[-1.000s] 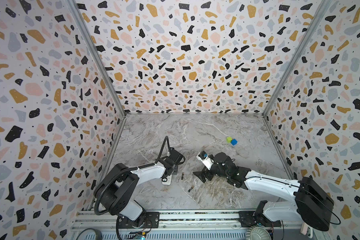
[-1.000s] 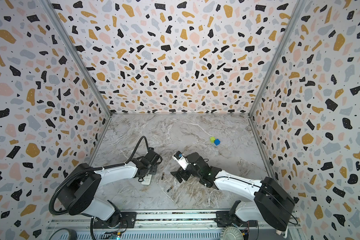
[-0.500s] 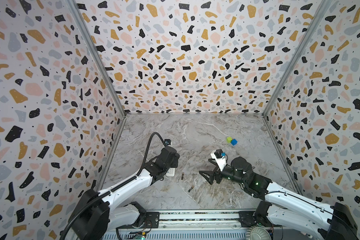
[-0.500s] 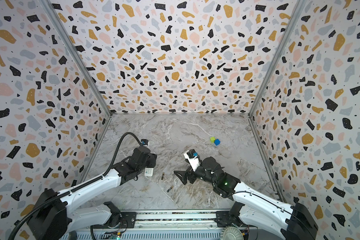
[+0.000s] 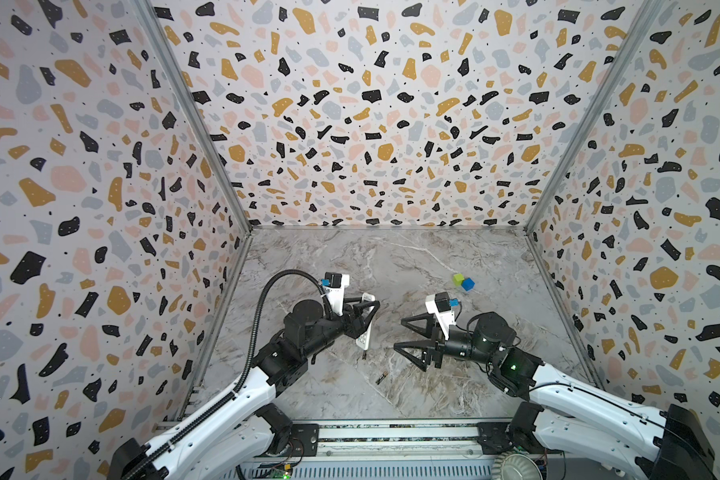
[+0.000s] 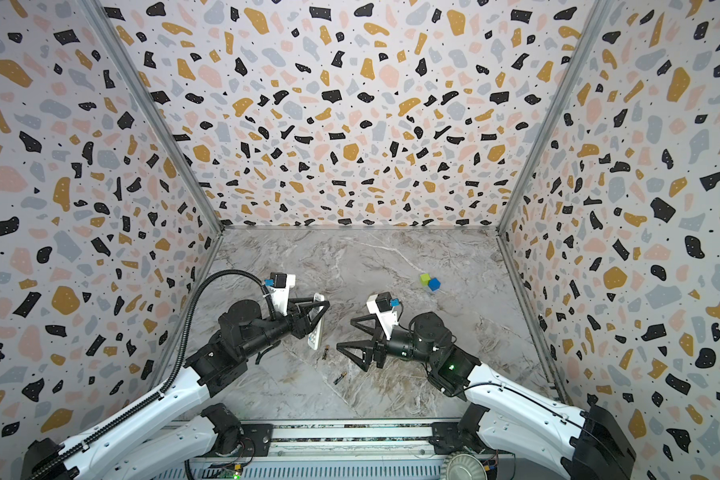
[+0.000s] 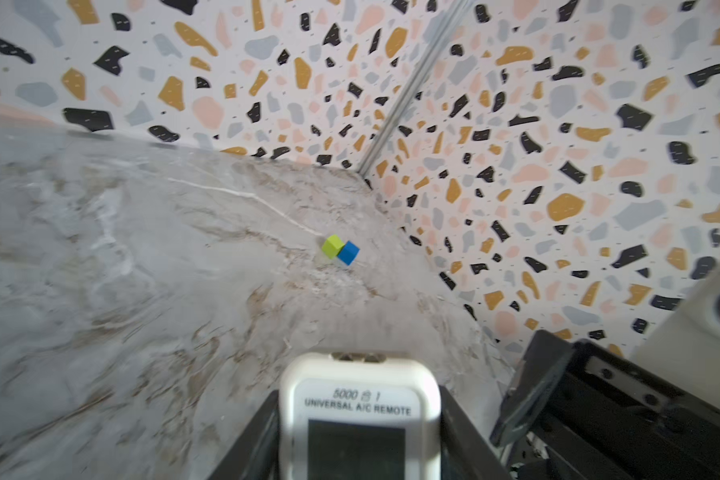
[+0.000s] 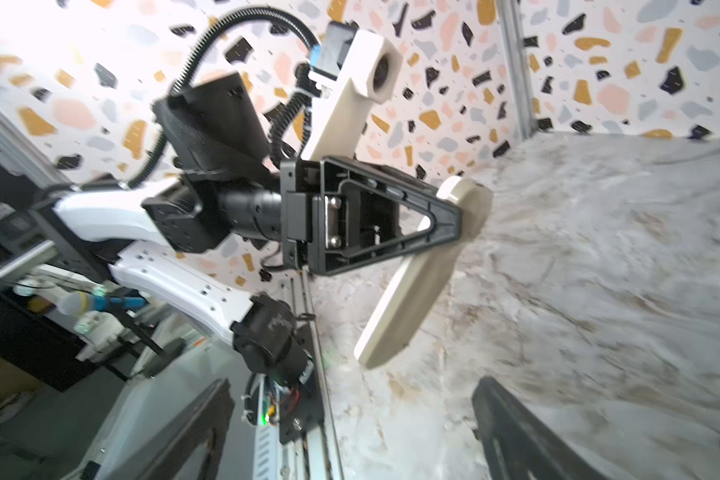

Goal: Load the batteries into the remote control

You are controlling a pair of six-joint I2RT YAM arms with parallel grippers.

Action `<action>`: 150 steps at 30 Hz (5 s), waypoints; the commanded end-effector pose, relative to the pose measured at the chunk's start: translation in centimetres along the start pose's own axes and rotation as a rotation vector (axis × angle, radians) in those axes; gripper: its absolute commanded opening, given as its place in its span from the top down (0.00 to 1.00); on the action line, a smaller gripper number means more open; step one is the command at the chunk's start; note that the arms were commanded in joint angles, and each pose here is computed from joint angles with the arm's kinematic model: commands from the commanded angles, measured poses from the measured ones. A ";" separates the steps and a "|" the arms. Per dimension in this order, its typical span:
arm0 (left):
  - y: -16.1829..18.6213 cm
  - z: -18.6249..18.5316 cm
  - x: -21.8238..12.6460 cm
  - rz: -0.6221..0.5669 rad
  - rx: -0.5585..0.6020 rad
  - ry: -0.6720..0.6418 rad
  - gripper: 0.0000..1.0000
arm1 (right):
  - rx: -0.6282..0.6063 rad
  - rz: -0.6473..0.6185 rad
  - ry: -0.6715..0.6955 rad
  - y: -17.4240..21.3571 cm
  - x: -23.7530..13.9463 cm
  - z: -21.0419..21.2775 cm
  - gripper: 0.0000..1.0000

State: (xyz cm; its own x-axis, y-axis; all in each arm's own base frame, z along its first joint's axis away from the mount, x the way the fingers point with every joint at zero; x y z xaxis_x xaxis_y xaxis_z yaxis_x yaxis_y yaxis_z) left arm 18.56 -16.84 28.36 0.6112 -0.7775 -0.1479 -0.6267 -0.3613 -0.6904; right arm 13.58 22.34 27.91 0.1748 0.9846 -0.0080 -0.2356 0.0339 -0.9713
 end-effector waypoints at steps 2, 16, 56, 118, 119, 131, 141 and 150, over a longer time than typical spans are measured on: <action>-1.4 -3.3 -0.2 -0.016 0.023 0.243 0.75 | -0.005 -0.084 -0.139 -1.5 0.2 -0.2 0.07; -2.4 -6.6 1.5 0.003 0.004 0.473 0.77 | -0.045 -0.092 -0.252 -1.2 0.6 -1.8 0.06; -2.5 -7.5 2.5 -0.080 -0.060 0.576 0.80 | 0.006 -0.167 -0.271 -0.1 0.9 -2.8 0.29; 0.3 -3.3 4.9 -0.029 0.010 0.020 0.43 | -0.040 0.239 0.529 4.1 1.6 -3.9 0.96; 0.3 -3.3 5.0 -0.033 0.008 0.017 0.44 | -0.041 0.239 0.527 4.1 1.7 -3.9 0.96; 1.6 -2.7 7.1 -0.005 -0.015 -0.025 0.51 | -0.052 0.231 0.519 4.0 2.3 -3.7 0.96; 1.9 -2.3 8.7 0.003 -0.028 -0.048 0.63 | -0.052 0.235 0.518 4.2 2.3 -3.7 0.96; 1.8 -2.4 8.5 0.001 -0.020 -0.053 0.63 | -0.055 0.246 0.534 4.8 2.0 -3.8 0.96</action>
State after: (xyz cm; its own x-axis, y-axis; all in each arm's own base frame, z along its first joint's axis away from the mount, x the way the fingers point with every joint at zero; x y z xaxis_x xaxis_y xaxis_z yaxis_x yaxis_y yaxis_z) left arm 21.30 -25.03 24.98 0.6141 -0.7410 -0.2716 -0.6824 -0.3257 -0.6544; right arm 16.27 23.48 20.53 0.5564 0.7245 -0.4068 -0.3308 -0.2559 -0.9083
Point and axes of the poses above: each gripper's point midway between its finger pads, its own x axis out along the fingers, its own z axis along the line the jaws close on, y = z × x, the point moved 9 cm from there along -x, back along the fingers, and after that the axes turned 13 degrees about -x, right-handed, at the moved point
